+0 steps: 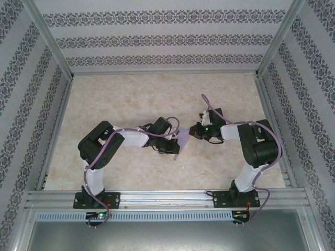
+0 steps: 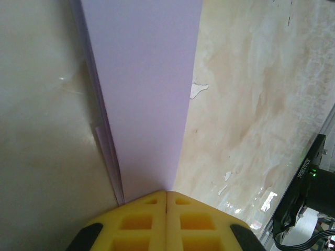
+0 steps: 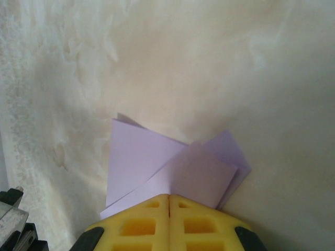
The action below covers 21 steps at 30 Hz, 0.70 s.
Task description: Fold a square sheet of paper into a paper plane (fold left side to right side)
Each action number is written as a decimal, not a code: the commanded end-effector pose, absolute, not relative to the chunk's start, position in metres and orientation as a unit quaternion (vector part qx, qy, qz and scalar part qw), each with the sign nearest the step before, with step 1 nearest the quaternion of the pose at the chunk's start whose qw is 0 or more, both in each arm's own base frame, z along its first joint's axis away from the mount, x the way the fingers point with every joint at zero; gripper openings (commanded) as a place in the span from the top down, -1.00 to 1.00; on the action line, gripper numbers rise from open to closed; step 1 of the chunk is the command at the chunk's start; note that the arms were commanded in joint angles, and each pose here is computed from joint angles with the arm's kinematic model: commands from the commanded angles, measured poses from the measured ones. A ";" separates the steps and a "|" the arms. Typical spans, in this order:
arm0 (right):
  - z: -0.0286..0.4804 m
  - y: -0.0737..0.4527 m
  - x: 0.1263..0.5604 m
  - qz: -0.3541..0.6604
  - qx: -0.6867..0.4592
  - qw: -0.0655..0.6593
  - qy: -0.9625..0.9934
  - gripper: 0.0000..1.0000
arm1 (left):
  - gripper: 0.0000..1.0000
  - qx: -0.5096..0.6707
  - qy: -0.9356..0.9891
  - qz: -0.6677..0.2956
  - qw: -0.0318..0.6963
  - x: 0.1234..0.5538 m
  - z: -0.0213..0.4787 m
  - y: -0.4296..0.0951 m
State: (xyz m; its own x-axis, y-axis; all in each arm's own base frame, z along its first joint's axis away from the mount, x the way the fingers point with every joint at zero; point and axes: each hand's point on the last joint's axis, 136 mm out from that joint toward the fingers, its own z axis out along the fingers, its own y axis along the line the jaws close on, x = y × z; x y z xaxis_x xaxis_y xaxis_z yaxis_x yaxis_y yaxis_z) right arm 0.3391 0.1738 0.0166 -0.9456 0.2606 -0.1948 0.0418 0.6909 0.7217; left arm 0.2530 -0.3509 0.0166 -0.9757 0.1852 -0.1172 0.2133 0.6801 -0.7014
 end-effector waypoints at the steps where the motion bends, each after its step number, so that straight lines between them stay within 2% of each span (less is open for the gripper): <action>1: 0.001 0.133 0.371 0.306 0.108 0.194 0.926 1.00 | 1.00 0.074 0.961 -0.259 -0.059 0.216 -0.043 -0.297; 21: 0.009 0.118 0.405 0.349 0.166 0.191 0.902 1.00 | 1.00 0.071 0.962 -0.259 -0.055 0.215 -0.044 -0.295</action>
State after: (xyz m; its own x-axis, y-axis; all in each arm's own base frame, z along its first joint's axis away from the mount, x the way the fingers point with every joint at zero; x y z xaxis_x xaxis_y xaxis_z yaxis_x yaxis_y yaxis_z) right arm 0.3636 0.1586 0.0179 -0.9406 0.3291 -0.0830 0.1459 0.6129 0.7766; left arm 0.2528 -0.3507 0.0164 -0.9757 0.1850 -0.1170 0.2131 0.6804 -0.7011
